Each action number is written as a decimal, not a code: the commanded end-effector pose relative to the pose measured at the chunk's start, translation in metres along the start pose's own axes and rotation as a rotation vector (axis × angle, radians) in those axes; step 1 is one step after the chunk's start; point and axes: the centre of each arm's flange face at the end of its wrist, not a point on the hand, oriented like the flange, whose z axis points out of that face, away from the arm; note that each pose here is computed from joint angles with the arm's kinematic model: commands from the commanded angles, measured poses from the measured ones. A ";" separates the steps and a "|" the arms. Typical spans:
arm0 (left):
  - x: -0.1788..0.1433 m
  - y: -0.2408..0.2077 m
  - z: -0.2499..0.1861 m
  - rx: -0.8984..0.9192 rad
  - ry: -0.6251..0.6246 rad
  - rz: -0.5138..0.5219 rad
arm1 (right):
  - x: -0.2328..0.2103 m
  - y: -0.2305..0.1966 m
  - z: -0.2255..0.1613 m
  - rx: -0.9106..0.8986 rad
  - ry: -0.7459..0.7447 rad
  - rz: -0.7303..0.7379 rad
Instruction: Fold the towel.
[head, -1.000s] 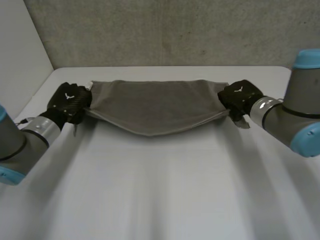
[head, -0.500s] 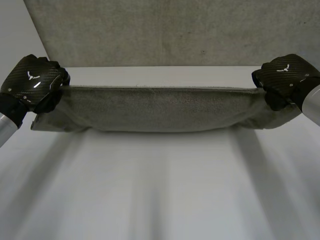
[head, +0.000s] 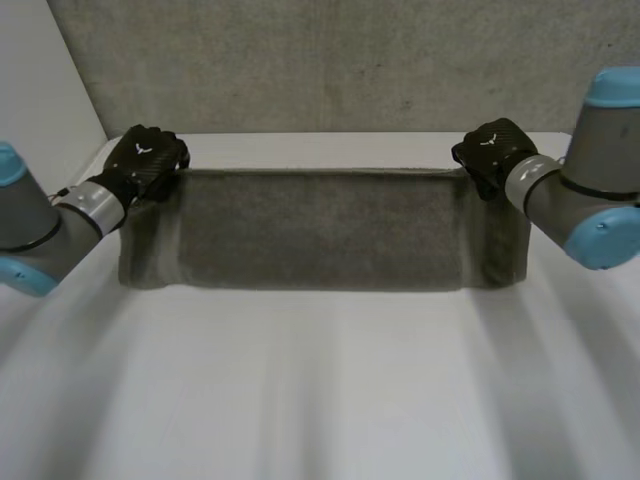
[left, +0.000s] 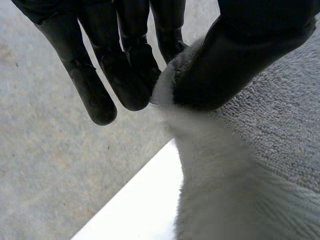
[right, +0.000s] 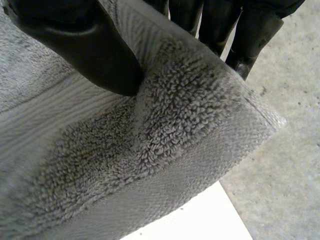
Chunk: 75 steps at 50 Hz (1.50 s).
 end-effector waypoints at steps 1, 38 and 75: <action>-0.003 0.027 0.021 -0.027 0.002 -0.018 | -0.007 0.026 0.043 0.004 0.064 -0.011; -0.003 0.006 0.036 -0.002 -0.124 0.004 | 0.006 -0.013 0.049 0.069 0.282 -0.009; 0.053 -0.039 -0.091 -0.066 -0.127 -0.260 | -0.021 0.099 -0.038 -0.225 -0.042 0.300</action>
